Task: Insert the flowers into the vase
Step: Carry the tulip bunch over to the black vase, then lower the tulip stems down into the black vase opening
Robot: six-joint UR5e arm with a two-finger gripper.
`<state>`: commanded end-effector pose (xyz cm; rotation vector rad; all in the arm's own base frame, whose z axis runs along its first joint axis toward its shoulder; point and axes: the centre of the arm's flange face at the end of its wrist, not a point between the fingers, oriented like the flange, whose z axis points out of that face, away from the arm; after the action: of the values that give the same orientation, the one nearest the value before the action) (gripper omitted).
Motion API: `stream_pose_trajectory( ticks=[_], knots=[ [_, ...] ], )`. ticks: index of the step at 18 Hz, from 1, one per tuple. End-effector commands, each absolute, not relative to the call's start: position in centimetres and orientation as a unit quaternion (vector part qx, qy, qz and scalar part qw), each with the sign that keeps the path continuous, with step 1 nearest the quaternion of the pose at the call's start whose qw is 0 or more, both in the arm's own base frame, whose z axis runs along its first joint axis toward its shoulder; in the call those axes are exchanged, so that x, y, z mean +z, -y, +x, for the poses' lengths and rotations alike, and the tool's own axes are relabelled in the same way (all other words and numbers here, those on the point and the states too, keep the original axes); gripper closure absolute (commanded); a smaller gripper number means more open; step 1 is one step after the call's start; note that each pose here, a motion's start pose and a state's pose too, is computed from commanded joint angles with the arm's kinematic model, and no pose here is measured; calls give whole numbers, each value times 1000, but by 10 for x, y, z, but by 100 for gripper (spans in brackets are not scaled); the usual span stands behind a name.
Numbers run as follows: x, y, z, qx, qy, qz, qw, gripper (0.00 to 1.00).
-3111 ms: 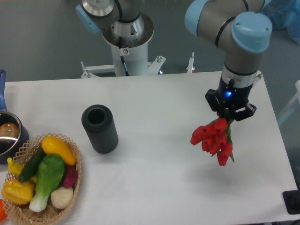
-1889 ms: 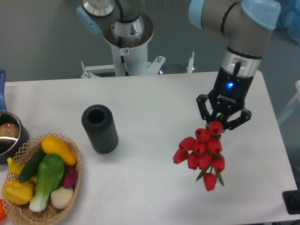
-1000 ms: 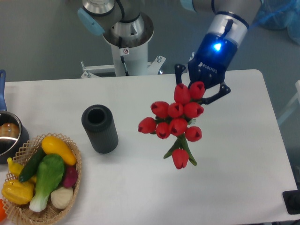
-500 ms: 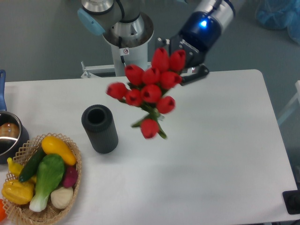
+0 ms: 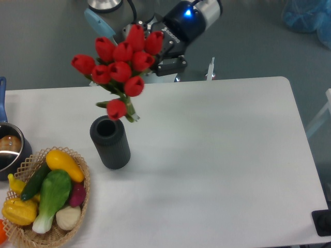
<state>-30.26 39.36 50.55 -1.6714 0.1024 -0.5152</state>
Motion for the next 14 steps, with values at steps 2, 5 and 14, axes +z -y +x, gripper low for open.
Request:
stream_pose_trajectory(
  ticks=[2, 5, 14],
  knots=[
    [496, -398, -300, -241, -43, -728, 640, 100],
    [489, -403, -293, -254, -44, -726, 638, 100],
    [474, -414, -295, -263, -51, -722, 637, 100]
  ],
)
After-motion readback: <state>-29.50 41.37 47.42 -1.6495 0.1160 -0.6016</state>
